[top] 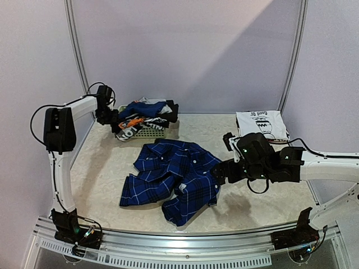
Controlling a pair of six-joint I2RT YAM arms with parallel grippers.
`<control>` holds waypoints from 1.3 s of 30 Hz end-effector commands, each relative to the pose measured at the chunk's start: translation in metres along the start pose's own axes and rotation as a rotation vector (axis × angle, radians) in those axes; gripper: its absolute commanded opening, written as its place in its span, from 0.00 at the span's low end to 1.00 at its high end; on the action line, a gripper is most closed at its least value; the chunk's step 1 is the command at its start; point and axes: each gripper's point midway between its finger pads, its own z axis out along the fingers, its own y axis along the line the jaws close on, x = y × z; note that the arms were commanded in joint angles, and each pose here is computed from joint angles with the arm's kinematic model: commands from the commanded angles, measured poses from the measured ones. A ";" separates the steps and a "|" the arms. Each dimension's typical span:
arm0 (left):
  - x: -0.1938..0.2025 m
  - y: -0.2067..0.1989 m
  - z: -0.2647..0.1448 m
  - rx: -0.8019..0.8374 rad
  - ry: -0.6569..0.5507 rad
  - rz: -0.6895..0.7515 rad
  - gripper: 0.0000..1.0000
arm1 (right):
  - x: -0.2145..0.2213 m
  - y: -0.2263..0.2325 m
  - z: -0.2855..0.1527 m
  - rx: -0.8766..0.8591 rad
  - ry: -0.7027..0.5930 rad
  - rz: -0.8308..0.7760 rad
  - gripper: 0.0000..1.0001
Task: Fold and stack the mixed laundry pile
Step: Move the bin to the corner of the board.
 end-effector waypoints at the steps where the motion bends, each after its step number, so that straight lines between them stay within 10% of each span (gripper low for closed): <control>1: -0.014 0.098 -0.041 -0.229 -0.044 -0.094 0.00 | 0.002 -0.001 0.001 -0.014 -0.003 -0.015 0.98; 8: -0.026 0.123 -0.054 -0.247 -0.110 -0.162 0.06 | 0.008 -0.002 0.001 -0.021 0.012 -0.017 0.98; 22: -0.055 0.093 -0.108 -0.177 -0.266 -0.243 0.63 | 0.006 -0.001 -0.006 -0.035 -0.005 -0.016 0.98; 31: -0.087 -0.085 -0.146 0.113 -0.410 0.033 0.63 | 0.006 -0.002 -0.003 -0.032 -0.007 -0.008 0.98; 39: -0.074 -0.245 -0.091 0.346 -0.393 0.209 0.61 | 0.011 -0.007 -0.004 -0.017 0.003 0.017 0.97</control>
